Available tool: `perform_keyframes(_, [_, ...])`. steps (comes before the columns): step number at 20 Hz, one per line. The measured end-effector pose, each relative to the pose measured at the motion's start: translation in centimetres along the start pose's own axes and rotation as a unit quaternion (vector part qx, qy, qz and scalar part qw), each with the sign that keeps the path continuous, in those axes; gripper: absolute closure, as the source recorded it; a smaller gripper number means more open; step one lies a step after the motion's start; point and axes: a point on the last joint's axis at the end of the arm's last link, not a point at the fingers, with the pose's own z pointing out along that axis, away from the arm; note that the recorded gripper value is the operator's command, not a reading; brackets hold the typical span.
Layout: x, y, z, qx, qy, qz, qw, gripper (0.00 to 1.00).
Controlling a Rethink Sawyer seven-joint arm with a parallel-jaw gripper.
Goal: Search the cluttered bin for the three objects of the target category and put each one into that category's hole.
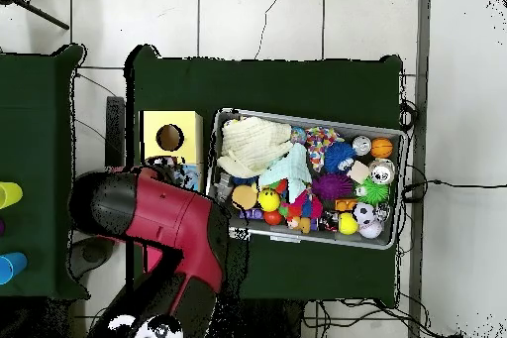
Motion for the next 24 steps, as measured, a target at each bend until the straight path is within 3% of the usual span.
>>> perform_keyframes(15, [-2.7, 0.1, -0.2, 0.006, -0.025, 0.018, 0.9995, 1.00])
perform_keyframes(20, [-4.9, 0.4, -0.9, 0.036, -0.050, 0.020, 0.9979, 1.00])
perform_keyframes(23, [-6.4, 0.4, -1.4, 0.059, -0.071, 0.019, 0.9955, 1.00])
perform_keyframes(24, [-7.2, 0.4, -1.8, 0.074, -0.085, 0.018, 0.9935, 1.00])
